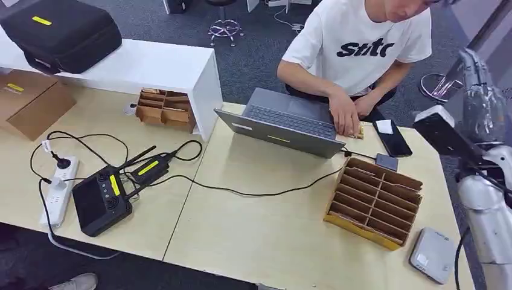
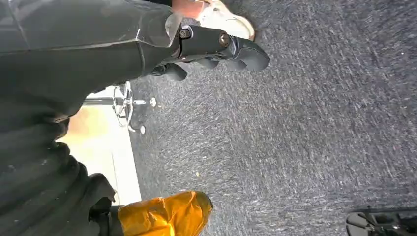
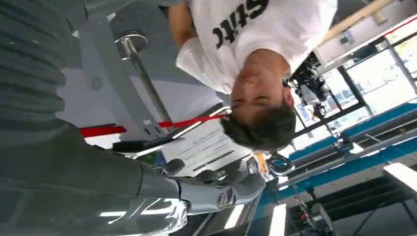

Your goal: Pass the card to the sensor for recognition and then transmit it.

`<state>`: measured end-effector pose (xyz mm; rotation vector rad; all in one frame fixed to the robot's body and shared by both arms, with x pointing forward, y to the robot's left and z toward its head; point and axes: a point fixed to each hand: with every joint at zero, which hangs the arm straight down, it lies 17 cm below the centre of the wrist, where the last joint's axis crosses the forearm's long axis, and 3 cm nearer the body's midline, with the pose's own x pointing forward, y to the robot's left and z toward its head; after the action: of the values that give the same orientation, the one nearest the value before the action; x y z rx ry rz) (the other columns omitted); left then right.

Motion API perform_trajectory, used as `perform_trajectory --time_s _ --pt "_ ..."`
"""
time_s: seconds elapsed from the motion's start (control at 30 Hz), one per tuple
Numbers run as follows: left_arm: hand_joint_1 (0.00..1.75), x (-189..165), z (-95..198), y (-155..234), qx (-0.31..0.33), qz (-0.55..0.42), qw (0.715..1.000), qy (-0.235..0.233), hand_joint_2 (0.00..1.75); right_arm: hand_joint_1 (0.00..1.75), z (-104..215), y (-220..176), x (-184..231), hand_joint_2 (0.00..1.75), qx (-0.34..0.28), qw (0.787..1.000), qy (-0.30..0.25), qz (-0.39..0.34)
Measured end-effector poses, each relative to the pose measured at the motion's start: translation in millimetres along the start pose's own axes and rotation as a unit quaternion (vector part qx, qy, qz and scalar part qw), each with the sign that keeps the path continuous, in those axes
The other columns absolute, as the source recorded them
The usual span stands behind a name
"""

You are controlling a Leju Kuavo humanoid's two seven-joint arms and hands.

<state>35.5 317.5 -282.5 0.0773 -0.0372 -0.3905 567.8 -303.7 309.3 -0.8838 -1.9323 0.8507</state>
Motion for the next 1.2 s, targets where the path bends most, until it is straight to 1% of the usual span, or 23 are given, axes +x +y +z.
perform_trajectory --time_s 0.17,0.27,0.5,0.93,1.1,1.17,1.2 --pt "0.00 -2 0 1 0.002 0.011 1.000 0.001 1.75 0.00 49 41 -23 1.75 0.039 0.999 0.024 -0.030" --pt "0.00 -2 0 0 0.002 0.013 1.000 0.002 1.75 0.00 73 64 -30 1.75 0.063 0.997 0.036 -0.038" --pt "0.00 -3 0 1 0.003 0.017 1.000 0.002 1.75 0.00 104 97 -32 1.75 0.113 0.992 0.037 -0.048" --pt "0.00 -3 0 2 0.004 0.018 1.000 0.002 1.75 0.00 123 116 -31 1.75 0.135 0.989 0.034 -0.049" --pt "0.00 -3 0 2 0.005 0.017 1.000 0.001 1.75 0.00 123 117 -30 1.75 0.133 0.989 0.033 -0.050" --pt "0.00 -2 0 2 0.005 0.016 1.000 0.000 1.75 0.00 123 116 -33 1.75 0.131 0.990 0.038 -0.037" --pt "0.00 -2 0 2 0.005 0.015 1.000 0.000 1.75 0.00 123 115 -37 1.75 0.128 0.991 0.043 -0.020"
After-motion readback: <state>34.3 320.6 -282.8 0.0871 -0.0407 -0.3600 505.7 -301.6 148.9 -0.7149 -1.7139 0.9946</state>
